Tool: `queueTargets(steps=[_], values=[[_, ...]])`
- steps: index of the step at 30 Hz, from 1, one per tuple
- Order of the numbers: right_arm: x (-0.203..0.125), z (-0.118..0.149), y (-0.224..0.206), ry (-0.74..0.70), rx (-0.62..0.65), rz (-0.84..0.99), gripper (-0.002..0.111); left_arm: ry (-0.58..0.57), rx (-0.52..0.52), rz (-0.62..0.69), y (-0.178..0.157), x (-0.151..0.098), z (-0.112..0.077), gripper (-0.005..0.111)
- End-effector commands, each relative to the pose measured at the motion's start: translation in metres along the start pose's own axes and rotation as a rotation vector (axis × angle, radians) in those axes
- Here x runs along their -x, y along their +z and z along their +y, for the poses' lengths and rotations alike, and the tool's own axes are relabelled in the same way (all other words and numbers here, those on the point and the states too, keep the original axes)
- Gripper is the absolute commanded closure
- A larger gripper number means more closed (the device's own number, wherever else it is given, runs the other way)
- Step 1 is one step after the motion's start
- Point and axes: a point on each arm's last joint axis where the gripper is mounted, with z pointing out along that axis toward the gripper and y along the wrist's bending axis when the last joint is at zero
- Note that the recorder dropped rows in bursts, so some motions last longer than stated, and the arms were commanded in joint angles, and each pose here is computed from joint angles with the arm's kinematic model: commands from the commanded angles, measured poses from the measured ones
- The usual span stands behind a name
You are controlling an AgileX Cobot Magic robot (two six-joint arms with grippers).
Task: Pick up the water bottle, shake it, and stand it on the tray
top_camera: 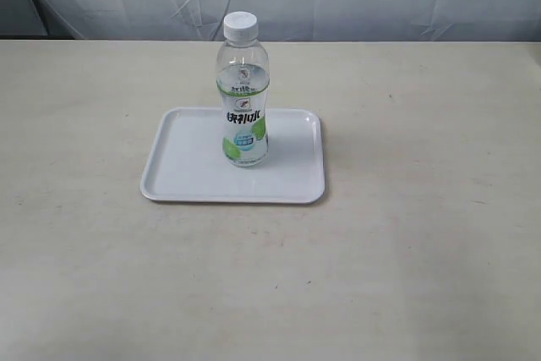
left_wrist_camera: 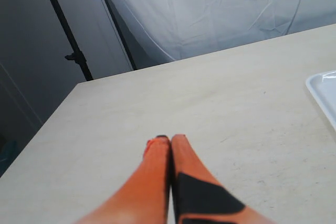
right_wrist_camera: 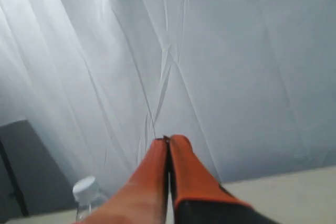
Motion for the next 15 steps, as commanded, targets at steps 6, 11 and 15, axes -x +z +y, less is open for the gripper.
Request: queueTargets(steps=[6, 11, 15], values=[[-0.025, -0.031, -0.005, -0.078, -0.247, 0.030, 0.106, -0.004, 0.001, 0.000, 0.000, -0.001, 0.000, 0.107], [-0.049, -0.046, -0.016, -0.131, -0.389, 0.206, 0.106, -0.004, 0.001, 0.000, 0.000, -0.001, 0.000, 0.107], [-0.057, -0.049, -0.024, -0.181, -0.423, 0.290, 0.106, -0.004, 0.001, 0.000, 0.000, -0.001, 0.000, 0.107]])
